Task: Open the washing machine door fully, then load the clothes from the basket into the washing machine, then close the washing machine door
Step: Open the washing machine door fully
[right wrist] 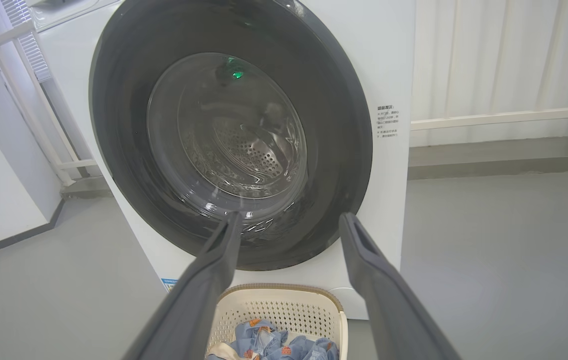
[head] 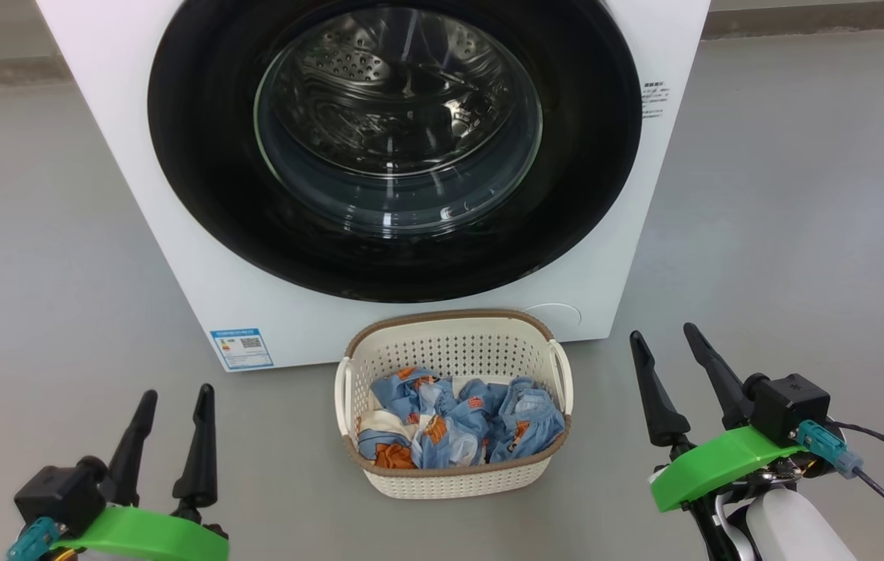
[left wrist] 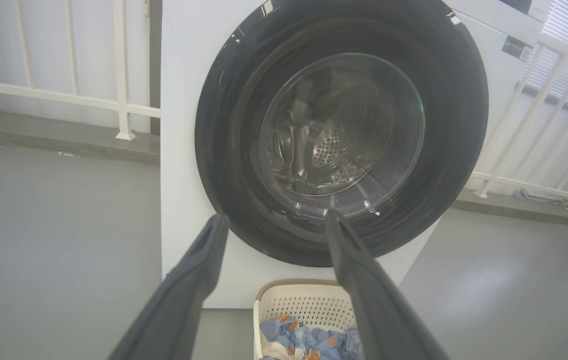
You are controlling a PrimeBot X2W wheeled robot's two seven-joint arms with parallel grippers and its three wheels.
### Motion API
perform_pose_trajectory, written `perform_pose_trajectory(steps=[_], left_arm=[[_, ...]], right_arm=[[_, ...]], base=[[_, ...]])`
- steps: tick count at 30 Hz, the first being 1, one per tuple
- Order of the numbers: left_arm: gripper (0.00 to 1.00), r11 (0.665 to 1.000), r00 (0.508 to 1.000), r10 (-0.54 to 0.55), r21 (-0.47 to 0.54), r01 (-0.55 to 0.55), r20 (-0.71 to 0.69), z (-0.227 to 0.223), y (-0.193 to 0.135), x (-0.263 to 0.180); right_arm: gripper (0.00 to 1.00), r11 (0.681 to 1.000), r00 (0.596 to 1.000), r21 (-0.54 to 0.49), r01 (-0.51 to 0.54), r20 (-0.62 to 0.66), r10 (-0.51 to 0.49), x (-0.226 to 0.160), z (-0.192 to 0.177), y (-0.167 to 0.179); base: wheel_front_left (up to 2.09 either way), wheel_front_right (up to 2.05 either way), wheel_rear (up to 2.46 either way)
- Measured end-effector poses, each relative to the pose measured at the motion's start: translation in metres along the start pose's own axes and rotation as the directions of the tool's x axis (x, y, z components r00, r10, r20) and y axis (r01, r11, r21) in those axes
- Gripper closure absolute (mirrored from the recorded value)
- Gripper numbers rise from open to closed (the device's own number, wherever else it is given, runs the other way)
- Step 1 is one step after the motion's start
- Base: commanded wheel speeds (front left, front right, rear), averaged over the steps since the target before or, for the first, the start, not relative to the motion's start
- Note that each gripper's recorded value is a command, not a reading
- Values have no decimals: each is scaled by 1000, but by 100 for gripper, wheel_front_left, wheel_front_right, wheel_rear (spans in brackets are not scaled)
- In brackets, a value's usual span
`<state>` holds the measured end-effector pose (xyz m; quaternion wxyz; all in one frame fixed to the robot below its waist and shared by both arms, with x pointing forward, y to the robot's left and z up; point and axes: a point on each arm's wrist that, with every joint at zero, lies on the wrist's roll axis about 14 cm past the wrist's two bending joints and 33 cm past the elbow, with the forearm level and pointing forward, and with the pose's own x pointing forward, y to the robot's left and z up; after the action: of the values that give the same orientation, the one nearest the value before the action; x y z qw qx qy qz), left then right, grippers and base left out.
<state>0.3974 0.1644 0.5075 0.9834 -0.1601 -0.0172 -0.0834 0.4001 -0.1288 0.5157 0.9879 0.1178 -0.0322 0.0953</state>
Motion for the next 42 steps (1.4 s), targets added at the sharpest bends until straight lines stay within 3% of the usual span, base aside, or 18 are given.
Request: perform_pose_trajectory(steps=[24, 42], left_arm=[[0, 1000, 1000, -9, -8, 9, 18, 5, -3, 1], [0, 1000, 999, -12, -7, 12, 32, 9, -5, 0]], right_arm=[[0, 1000, 1000, -3, 0, -1, 0, -1, 0, -1], [0, 1000, 1000, -6, -1, 1, 1, -3, 2, -1]], base=[[101, 101, -203], [13, 13, -26]])
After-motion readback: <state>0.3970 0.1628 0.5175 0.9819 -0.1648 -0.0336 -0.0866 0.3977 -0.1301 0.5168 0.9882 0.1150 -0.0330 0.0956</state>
